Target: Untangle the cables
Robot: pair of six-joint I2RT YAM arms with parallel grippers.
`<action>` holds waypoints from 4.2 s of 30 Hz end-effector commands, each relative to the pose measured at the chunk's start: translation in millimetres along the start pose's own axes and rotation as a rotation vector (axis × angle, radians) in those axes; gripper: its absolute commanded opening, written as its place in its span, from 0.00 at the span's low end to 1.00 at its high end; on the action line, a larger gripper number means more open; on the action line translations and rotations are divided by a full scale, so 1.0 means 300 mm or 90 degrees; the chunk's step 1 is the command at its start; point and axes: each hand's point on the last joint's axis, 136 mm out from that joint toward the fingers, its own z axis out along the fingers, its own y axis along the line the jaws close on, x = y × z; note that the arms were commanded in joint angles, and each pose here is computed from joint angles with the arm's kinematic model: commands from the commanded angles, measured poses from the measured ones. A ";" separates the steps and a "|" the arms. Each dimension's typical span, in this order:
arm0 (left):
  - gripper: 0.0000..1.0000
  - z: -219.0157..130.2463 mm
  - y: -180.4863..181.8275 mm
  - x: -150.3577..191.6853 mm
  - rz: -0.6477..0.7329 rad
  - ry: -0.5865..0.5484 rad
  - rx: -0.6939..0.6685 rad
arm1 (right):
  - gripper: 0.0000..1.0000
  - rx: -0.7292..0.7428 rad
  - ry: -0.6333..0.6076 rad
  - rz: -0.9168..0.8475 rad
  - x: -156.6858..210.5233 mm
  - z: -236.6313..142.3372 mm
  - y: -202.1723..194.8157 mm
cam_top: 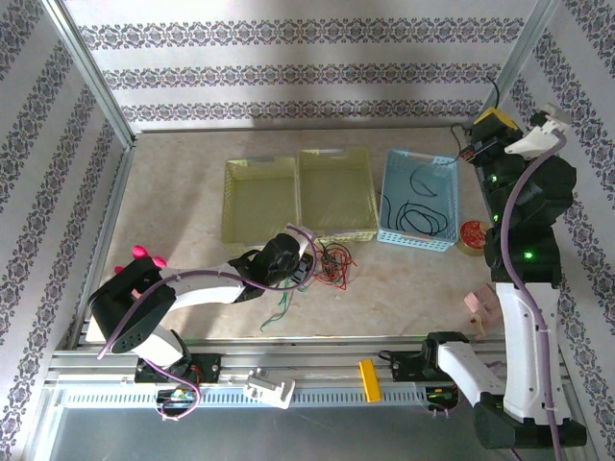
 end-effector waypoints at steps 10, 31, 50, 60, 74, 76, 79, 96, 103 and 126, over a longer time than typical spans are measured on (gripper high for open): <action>0.27 -0.021 0.021 -0.036 -0.002 -0.026 -0.015 | 0.00 0.243 0.152 -0.084 0.383 0.152 -0.367; 0.32 -0.013 0.014 -0.048 -0.007 -0.028 -0.013 | 0.11 0.308 0.457 -0.026 0.943 0.138 -0.566; 0.29 -0.018 0.027 -0.054 -0.011 -0.037 -0.025 | 0.59 0.314 0.513 -0.033 0.886 0.039 -0.504; 0.29 0.005 0.003 -0.078 -0.007 -0.043 -0.008 | 0.51 -0.145 0.841 0.006 1.309 -0.271 0.046; 0.38 -0.060 0.150 -0.075 -0.022 -0.064 -0.159 | 0.44 -0.277 0.979 -0.006 1.543 -0.399 0.219; 0.38 -0.064 0.148 -0.073 -0.023 -0.063 -0.157 | 0.43 -0.277 0.992 -0.007 1.568 -0.390 0.224; 0.39 -0.068 0.141 -0.076 -0.024 -0.066 -0.149 | 0.32 -0.266 0.997 -0.007 1.602 -0.365 0.224; 0.41 0.022 -0.044 -0.030 0.027 0.002 0.044 | 0.00 -0.400 0.786 0.147 1.166 -0.261 0.326; 0.23 0.058 -0.044 -0.011 0.033 0.021 0.040 | 0.00 -0.418 0.646 0.203 0.897 -0.165 0.332; 0.00 0.044 -0.007 -0.002 0.014 0.022 0.001 | 0.00 -0.171 0.435 0.160 0.695 0.007 0.108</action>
